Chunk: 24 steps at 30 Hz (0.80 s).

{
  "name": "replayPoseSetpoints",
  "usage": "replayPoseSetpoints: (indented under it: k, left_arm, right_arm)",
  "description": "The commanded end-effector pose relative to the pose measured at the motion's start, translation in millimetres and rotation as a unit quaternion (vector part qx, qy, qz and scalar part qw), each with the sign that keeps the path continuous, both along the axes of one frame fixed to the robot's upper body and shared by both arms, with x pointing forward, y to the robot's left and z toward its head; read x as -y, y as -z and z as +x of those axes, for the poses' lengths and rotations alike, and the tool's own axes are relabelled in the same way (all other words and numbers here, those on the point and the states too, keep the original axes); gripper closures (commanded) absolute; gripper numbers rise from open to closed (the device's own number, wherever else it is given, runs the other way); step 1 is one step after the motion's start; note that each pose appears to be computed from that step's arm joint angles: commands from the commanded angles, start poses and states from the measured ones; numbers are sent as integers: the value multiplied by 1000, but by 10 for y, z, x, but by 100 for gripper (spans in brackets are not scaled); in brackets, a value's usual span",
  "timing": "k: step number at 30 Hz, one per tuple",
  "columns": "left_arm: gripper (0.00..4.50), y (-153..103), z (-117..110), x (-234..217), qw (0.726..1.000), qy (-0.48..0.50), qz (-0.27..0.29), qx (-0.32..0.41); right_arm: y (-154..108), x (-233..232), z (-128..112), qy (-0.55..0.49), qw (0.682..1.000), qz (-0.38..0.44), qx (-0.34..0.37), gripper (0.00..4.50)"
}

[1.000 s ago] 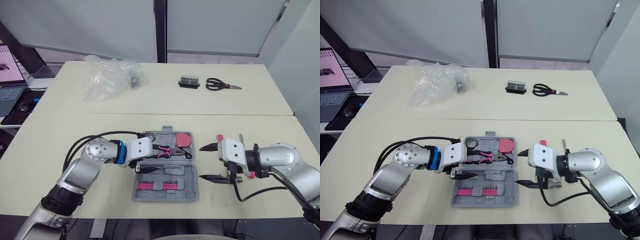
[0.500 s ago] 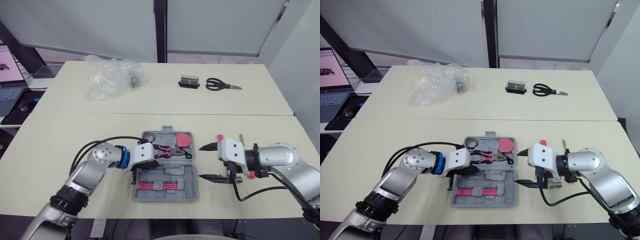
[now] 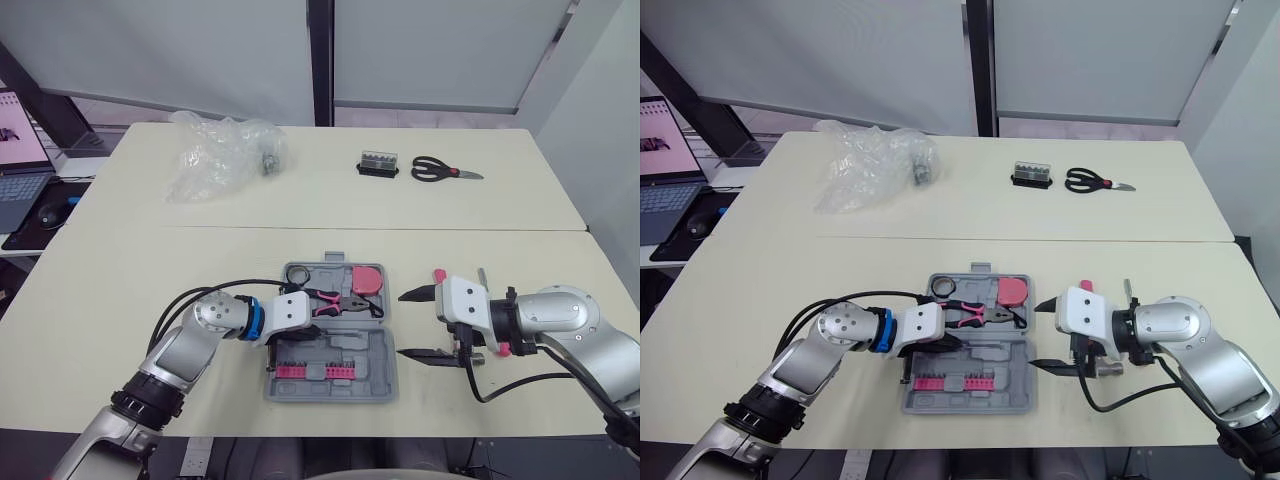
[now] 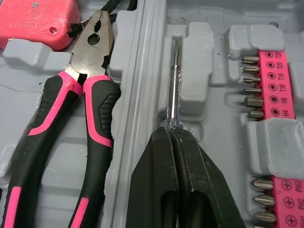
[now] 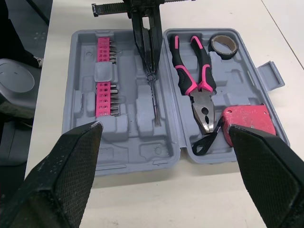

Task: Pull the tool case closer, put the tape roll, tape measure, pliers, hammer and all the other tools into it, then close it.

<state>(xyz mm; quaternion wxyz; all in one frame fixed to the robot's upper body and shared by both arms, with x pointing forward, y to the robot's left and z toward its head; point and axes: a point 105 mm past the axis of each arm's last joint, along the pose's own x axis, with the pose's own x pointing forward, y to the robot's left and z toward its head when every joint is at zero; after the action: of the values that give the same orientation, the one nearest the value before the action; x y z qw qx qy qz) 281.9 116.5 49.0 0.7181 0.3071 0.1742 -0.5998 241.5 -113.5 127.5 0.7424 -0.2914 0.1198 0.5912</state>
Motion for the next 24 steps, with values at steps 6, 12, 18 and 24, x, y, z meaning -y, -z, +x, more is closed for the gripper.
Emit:
replayPoseSetpoints:
  k: [6, 12, 18, 24]
  left_arm:
    - [446, -664, 33, -526, 987, -98, -112, 65]
    - [446, -747, -51, -1419, 943, -277, -147, 109]
    - [394, -524, -409, -1926, 892, -405, -176, 98]
    - [220, -243, -710, -2086, 866, -466, -164, 73]
  right_arm:
    - [-230, 150, 79, 57, 996, 50, 44, 0]
    - [-239, 815, 199, 177, 981, 10, 82, 0]
    - [-161, 1510, 193, 274, 957, -28, 95, 0]
    - [112, 2006, 13, 304, 948, -80, 47, 0]
